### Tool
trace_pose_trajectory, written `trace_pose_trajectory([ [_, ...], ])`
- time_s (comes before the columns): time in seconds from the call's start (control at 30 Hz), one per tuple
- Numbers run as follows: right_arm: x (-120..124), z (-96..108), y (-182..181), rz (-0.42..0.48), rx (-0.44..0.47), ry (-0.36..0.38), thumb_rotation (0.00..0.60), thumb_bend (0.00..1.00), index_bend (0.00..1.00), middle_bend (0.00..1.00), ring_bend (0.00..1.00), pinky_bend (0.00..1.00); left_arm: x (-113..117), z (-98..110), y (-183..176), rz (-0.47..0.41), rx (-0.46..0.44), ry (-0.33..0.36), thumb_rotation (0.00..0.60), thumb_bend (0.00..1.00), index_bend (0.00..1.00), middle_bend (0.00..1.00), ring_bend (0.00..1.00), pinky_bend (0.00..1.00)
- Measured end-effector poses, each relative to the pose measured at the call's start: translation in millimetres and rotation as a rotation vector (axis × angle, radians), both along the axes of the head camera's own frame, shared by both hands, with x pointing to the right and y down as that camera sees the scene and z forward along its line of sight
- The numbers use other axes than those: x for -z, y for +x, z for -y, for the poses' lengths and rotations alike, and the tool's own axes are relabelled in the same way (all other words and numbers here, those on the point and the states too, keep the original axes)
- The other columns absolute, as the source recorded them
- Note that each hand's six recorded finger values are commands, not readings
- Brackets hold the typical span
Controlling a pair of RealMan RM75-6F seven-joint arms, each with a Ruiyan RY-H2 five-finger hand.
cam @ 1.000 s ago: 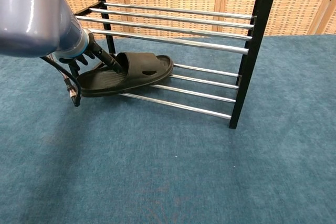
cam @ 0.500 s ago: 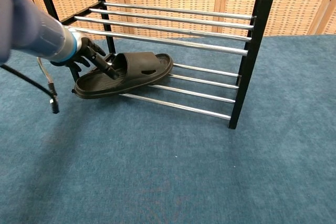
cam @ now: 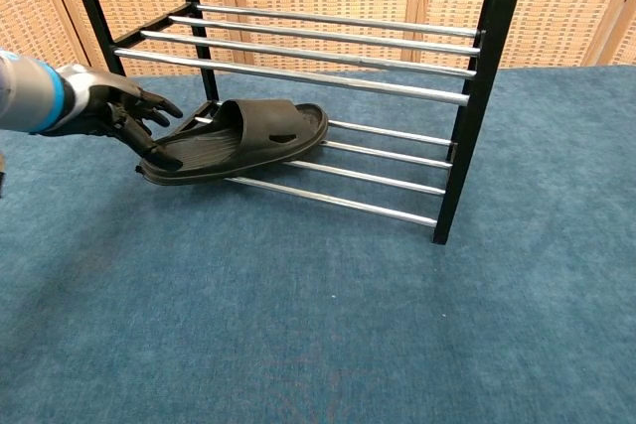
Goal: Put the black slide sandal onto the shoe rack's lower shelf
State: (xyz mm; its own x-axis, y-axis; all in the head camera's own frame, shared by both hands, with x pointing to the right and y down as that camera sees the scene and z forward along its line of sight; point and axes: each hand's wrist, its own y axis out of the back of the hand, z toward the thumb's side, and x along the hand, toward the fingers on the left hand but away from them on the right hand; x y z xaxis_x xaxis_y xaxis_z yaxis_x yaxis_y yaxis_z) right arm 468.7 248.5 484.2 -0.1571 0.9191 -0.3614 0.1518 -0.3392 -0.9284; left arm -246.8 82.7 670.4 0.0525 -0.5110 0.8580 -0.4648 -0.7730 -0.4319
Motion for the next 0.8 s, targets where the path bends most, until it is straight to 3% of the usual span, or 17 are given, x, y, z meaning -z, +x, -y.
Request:
trace_pose_trajectory([
  [0.2,-0.4,-0.4,-1.1,-0.004,0.002,-0.001,0.600,0.00,0.00,0.00,0.00,0.00,12.9,-7.6,-17.3,-0.077,-0.120,0.044,0.600,0.30,0.00,0.00,0.00,0.00],
  [0.4,-0.3,-1.0,-3.0,-0.007,0.007,0.000,0.600,0.00,0.00,0.00,0.00,0.00,28.3,-17.9,-45.4,-0.086,-0.272,0.103,0.600,0.30,0.00,0.00,0.00,0.00],
  [0.6,0.1,-1.9,-4.4,-0.011,0.009,0.001,0.600,0.00,0.00,0.00,0.00,0.00,38.6,-40.6,-86.2,-0.036,-0.384,0.122,0.600,0.15,0.00,0.00,0.00,0.00],
  [0.73,0.3,-2.7,-6.6,-0.014,0.016,0.003,0.600,0.00,0.00,0.00,0.00,0.00,45.2,-57.6,-115.3,0.021,-0.404,0.153,0.600,0.12,0.00,0.00,0.00,0.00],
  [0.8,0.4,-2.9,-7.9,-0.015,0.020,0.004,0.600,0.00,0.00,0.00,0.00,0.00,50.7,-63.6,-130.0,0.058,-0.401,0.199,0.600,0.12,0.00,0.00,0.00,0.00],
])
